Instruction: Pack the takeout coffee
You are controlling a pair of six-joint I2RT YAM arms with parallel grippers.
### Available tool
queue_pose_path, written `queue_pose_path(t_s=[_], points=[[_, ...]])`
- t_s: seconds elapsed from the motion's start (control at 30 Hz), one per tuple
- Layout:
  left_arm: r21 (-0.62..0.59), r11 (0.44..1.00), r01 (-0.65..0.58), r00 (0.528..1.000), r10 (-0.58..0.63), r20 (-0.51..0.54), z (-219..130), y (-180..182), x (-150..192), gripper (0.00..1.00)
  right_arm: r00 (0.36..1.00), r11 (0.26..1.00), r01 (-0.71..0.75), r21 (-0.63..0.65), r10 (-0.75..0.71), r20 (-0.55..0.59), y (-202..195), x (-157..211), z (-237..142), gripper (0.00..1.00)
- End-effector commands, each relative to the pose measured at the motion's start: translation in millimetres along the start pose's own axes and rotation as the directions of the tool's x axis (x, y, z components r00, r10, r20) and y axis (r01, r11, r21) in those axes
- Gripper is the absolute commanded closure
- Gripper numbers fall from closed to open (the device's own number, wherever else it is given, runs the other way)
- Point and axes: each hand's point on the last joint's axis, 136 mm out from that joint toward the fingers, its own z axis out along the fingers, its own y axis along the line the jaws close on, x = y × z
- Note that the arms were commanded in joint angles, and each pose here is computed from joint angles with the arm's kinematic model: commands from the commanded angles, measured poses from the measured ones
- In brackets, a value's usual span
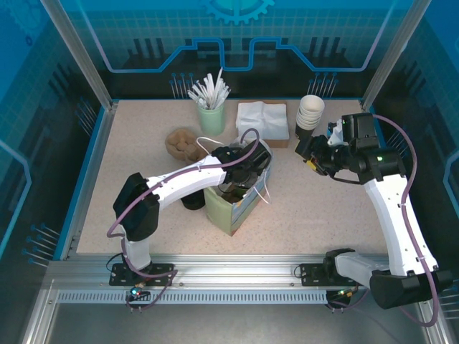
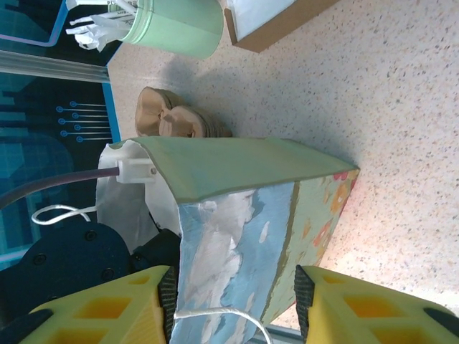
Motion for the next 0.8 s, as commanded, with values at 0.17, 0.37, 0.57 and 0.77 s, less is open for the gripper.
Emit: queue_pose_path(t_s=[0.17, 0.37, 0.57, 0.77], points=[[-0.016, 1.0, 0.011, 0.974, -0.015, -0.225, 46.0, 4.0, 57.5, 0.3, 0.997, 0.998, -0.056, -0.006, 0.056, -0.054, 4.5, 10.0, -2.1, 0.51], [-0.003, 1.0, 0.017, 0.977, -0.018, -0.214, 41.5, 0.9, 52.7, 0.29, 0.994, 0.999, -0.043, -0.007, 0.042, -0.097, 16.1, 21.2, 3.5, 0.5], [0.01, 0.999, 0.04, 0.988, -0.038, -0.147, 17.2, -4.0, 28.1, 0.24, 0.991, 0.999, -0.051, 0.001, 0.051, -0.126, 18.4, 30.0, 9.8, 0.5], [-0.019, 1.0, 0.023, 0.993, -0.026, -0.117, -4.9, -5.3, 4.8, 0.15, 0.985, 0.999, -0.04, 0.018, 0.042, -0.166, 21.8, 36.3, 20.9, 0.5]])
